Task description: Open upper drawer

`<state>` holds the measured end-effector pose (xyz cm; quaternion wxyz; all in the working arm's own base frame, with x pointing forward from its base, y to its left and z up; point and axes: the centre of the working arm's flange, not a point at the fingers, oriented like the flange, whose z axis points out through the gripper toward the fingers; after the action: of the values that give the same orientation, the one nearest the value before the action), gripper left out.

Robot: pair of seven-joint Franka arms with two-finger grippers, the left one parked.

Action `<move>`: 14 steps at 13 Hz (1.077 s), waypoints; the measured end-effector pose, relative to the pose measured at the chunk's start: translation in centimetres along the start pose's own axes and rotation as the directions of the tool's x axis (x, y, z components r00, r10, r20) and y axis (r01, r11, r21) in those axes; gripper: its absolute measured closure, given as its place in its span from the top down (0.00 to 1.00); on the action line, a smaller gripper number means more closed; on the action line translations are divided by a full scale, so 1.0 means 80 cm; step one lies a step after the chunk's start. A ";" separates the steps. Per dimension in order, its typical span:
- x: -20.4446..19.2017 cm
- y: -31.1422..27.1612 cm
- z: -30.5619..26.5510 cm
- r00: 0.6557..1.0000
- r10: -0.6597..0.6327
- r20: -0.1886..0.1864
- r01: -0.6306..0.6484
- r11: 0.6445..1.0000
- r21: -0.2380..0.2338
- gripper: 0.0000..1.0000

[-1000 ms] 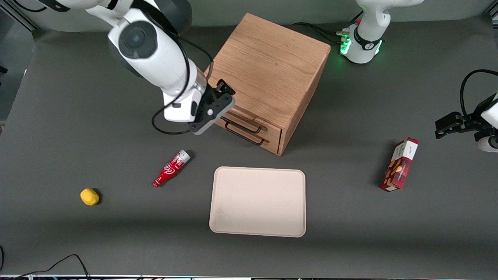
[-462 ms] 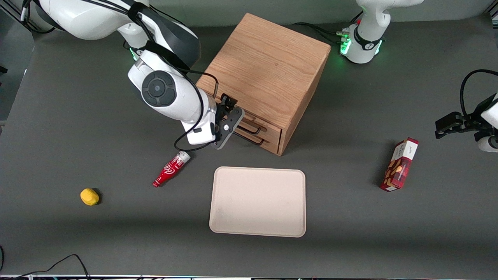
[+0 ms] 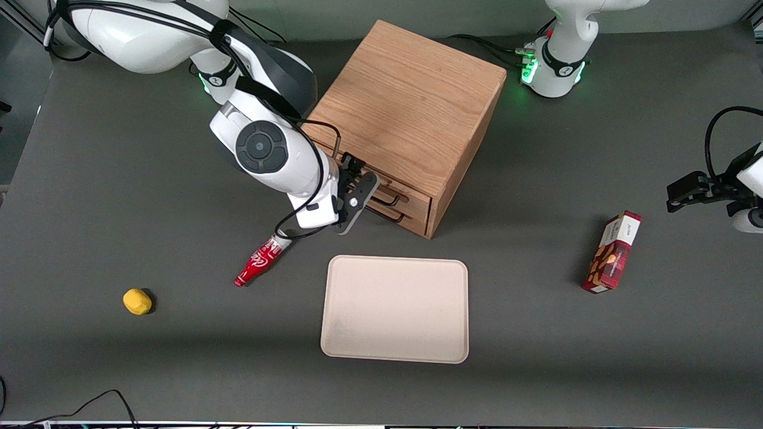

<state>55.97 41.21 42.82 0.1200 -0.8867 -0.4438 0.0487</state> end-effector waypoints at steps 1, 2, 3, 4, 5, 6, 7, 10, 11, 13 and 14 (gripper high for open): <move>0.002 0.000 0.006 1.000 -0.010 0.005 0.010 1.000 -0.016 1.00; 0.004 0.001 0.012 1.000 -0.017 0.008 0.017 0.999 -0.028 1.00; 0.005 0.003 0.016 1.000 -0.019 0.008 0.019 0.999 -0.032 1.00; 0.006 0.006 0.019 1.000 -0.018 0.004 0.018 0.999 -0.033 1.00; 0.007 0.009 0.022 1.000 -0.017 -0.002 0.017 0.999 -0.038 1.00; 0.007 0.014 0.024 1.000 -0.019 0.001 0.019 0.999 -0.051 1.00; 0.007 0.017 0.026 1.000 -0.024 0.003 0.024 0.997 -0.070 1.00; 0.008 0.038 0.024 0.999 -0.025 -0.024 0.022 0.993 -0.119 1.00; 0.008 0.050 0.024 0.999 -0.029 -0.037 0.024 0.991 -0.132 1.00; 0.004 0.074 0.022 0.998 -0.036 -0.054 0.027 0.987 -0.161 1.00; 0.002 0.087 0.019 0.997 -0.036 -0.063 0.024 0.984 -0.177 1.00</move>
<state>61.15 37.60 39.61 0.0567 -0.8881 -0.4555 -0.0220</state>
